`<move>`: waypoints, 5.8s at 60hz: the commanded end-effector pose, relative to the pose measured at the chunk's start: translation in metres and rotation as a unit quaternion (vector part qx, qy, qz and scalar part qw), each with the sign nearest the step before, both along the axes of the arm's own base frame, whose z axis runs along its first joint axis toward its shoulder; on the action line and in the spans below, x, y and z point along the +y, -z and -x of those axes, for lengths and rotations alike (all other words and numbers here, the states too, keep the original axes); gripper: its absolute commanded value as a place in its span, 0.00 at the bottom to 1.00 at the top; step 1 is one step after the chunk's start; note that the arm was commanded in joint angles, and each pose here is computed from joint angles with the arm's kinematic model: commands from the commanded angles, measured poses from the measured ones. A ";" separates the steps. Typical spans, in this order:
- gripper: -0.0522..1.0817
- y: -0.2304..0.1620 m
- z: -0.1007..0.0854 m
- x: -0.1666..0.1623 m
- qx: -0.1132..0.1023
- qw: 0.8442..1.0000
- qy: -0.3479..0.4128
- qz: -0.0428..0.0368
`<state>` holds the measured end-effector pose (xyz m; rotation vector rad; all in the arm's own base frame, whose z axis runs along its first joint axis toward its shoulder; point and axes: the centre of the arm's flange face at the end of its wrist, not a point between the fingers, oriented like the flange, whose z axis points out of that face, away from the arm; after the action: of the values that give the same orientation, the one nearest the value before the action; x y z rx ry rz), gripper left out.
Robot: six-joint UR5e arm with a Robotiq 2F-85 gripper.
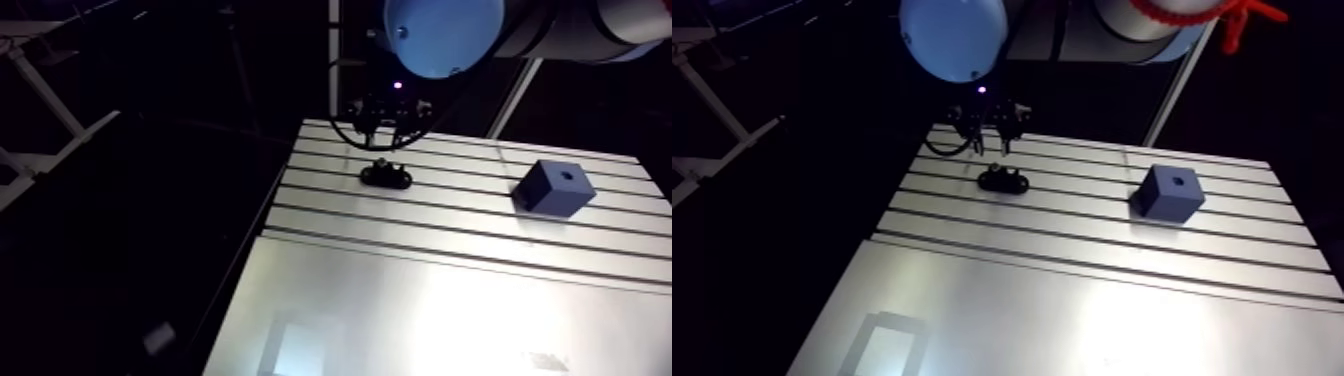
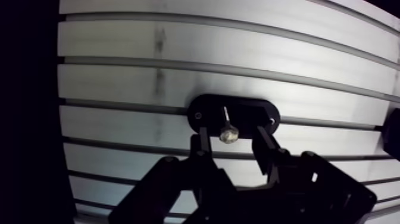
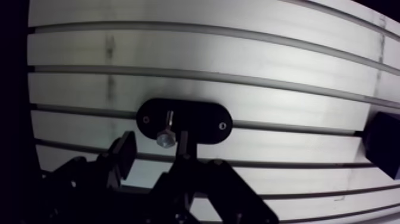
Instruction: Pick up the M10 bolt and insert it into the hex recess until seated.
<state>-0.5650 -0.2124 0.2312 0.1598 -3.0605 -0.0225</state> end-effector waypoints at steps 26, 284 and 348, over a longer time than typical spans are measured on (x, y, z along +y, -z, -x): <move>0.50 0.010 -0.003 0.001 -0.009 1.000 0.002 -0.002; 0.59 0.031 -0.008 0.000 0.002 0.999 0.053 -0.001; 0.67 0.032 -0.008 0.000 0.001 0.999 0.053 -0.002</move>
<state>-0.5566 -0.2122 0.1999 -0.0030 -3.0631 -0.0335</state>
